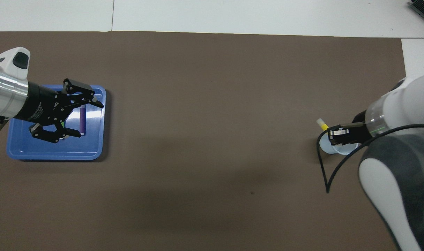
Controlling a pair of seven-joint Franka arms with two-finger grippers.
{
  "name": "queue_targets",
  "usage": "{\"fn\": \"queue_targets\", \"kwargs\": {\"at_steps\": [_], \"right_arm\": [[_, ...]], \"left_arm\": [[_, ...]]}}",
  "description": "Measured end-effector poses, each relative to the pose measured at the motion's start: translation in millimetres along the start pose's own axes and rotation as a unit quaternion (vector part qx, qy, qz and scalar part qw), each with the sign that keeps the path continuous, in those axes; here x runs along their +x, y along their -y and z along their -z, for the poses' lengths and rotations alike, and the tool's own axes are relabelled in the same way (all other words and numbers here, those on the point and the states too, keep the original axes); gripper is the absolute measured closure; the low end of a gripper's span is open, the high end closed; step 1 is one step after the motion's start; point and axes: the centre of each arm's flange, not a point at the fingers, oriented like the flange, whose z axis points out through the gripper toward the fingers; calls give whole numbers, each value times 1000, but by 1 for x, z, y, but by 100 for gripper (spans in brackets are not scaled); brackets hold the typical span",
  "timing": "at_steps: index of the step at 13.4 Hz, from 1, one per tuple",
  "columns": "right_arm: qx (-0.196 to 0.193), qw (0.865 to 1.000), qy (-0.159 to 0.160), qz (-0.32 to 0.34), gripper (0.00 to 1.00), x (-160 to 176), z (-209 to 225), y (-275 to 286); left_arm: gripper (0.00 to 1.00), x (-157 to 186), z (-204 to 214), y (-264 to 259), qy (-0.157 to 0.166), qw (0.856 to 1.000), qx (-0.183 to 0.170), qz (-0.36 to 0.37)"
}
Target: Right arm passes pens to left for tray arrangement
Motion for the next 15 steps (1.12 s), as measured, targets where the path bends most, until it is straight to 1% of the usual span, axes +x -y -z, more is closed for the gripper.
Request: {"fn": "queue_targets", "kwargs": {"at_steps": [3,4,6,9,12,14,15], "right_arm": [[-11,996,-5,91,83,-27,2,96],[-13,994,-7,112,83,-36,3,117],[-13,990,-12,143,83,-49,4,146],[-4,981,-51,190,83,-66,9,193],[7,971,-85,221,83,-79,15,226],[17,966,-111,235,83,-80,19,236],[21,960,-128,250,83,-78,21,239]], "left_arm": [[0,-13,7,-5,31,998,-32,53],[0,-16,8,-8,45,996,-43,65],[0,-24,8,-13,84,991,-70,78],[0,-35,-1,-15,142,980,-102,91],[0,-61,-25,-24,161,976,-118,85],[0,-80,-48,-26,169,974,-133,67],[0,-89,-59,-24,170,974,-139,61]]}}
